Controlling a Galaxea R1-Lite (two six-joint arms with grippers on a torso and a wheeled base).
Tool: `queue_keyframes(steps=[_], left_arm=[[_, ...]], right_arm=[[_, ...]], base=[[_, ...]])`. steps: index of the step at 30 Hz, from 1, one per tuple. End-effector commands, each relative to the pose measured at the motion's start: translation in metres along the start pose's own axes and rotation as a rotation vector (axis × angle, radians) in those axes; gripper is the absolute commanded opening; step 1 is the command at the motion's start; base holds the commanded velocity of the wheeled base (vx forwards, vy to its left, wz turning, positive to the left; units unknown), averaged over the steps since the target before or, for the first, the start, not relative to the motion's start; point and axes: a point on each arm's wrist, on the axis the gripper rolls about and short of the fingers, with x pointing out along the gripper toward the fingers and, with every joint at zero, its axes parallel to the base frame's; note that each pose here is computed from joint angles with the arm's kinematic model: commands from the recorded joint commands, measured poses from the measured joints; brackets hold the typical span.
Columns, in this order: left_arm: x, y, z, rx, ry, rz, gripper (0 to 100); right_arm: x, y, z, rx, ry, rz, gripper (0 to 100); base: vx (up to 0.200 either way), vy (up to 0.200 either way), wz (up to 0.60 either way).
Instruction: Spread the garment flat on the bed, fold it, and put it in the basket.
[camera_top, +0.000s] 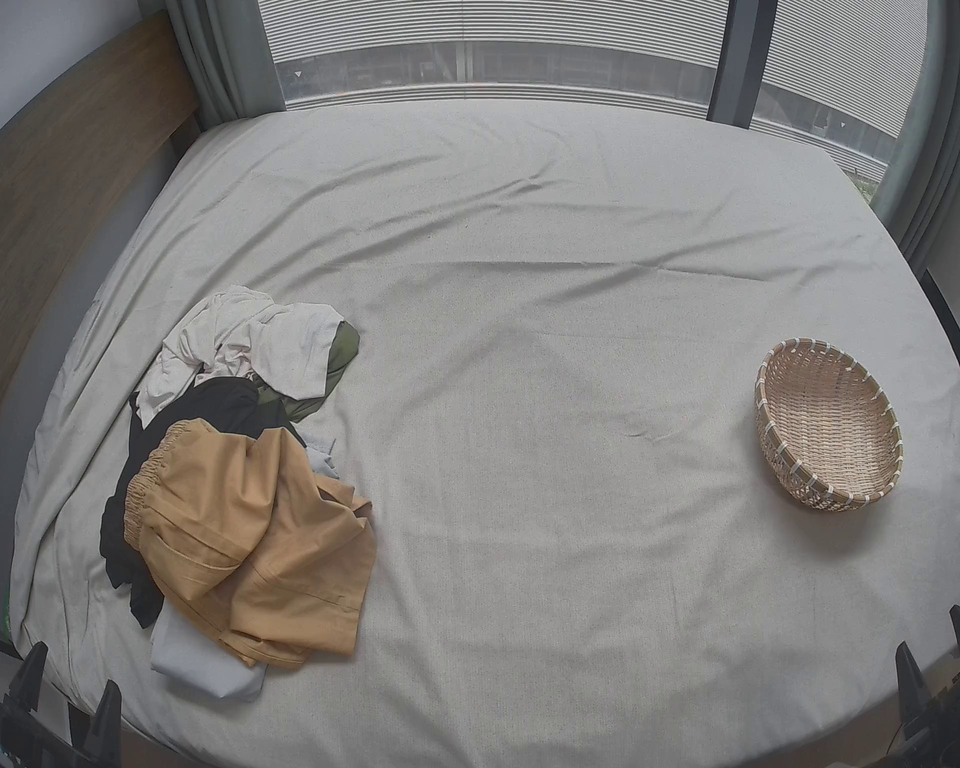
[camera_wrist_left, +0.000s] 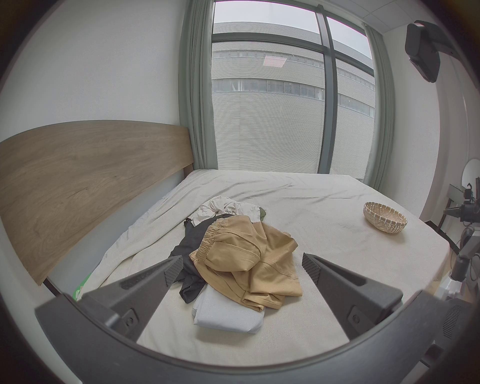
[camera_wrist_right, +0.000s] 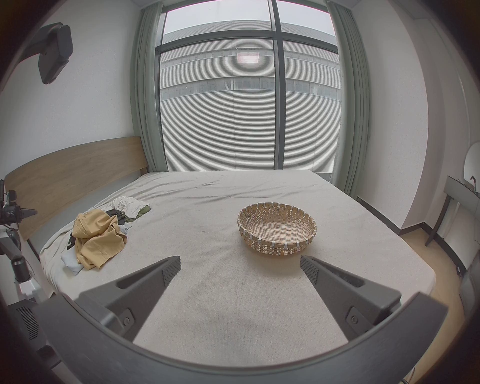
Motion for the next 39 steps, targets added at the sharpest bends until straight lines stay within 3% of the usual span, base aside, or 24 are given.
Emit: queue_keyframes(steps=[1, 19, 21, 22, 23, 26, 27, 28, 30, 31, 32, 33, 34, 39], left_arm=[[0.0, 0.0, -0.005, 0.003, 0.005, -0.002, 100], [0.0, 0.0, -0.003, 0.022, -0.012, -0.007, 100], [-0.002, 0.0, 0.003, 0.019, -0.033, -0.009, 100], [-0.008, 0.0, 0.028, 0.016, -0.104, -0.016, 100], [-0.009, 0.0, 0.051, 0.015, -0.113, -0.029, 100], [-0.001, 0.0, 0.058, 0.01, -0.049, -0.084, 100], [0.005, -0.001, 0.058, -0.012, -0.001, -0.15, 100], [0.011, -0.002, 0.06, -0.071, 0.05, -0.215, 100], [0.018, -0.004, 0.064, -0.152, 0.101, -0.268, 100], [0.018, -0.004, 0.064, -0.152, 0.101, -0.268, 100], [0.029, -0.007, 0.076, -0.292, 0.175, -0.331, 100], [0.03, -0.007, 0.076, -0.302, 0.181, -0.332, 100], [0.037, -0.009, 0.082, -0.378, 0.229, -0.369, 100], [0.057, -0.014, 0.082, -0.462, 0.362, -0.442, 100]], right_arm=[[0.0, 0.0, -0.005, 0.0, 0.003, 0.001, 100], [0.0, 0.0, -0.005, 0.0, 0.003, 0.001, 100], [0.0, 0.0, -0.005, 0.0, 0.003, 0.001, 100], [0.0, 0.0, -0.005, 0.0, 0.003, 0.001, 100], [0.0, 0.0, -0.005, 0.0, 0.004, 0.001, 100], [0.0, 0.0, -0.005, 0.0, 0.004, 0.001, 100], [0.0, 0.0, -0.005, 0.0, 0.004, 0.001, 100], [0.0, 0.0, -0.005, 0.0, 0.003, 0.001, 100], [0.0, 0.0, -0.005, 0.0, 0.004, 0.001, 100], [0.0, 0.0, -0.005, 0.0, 0.004, 0.001, 100], [0.0, 0.0, -0.005, 0.0, 0.004, 0.001, 100], [0.0, 0.0, -0.005, 0.0, 0.004, 0.001, 100], [0.0, 0.0, -0.005, 0.0, 0.004, 0.001, 100], [0.0, 0.0, -0.005, 0.0, 0.004, -0.001, 100]], base=[[0.0, 0.0, 0.0], [0.0, 0.0, 0.0], [0.0, 0.0, 0.0], [0.0, 0.0, 0.0], [0.0, 0.0, 0.0], [0.0, 0.0, 0.0], [0.0, 0.0, 0.0], [0.0, 0.0, 0.0], [0.0, 0.0, 0.0], [0.0, 0.0, 0.0], [0.0, 0.0, 0.0], [0.0, 0.0, 0.0], [0.0, 0.0, 0.0], [0.0, 0.0, 0.0]])
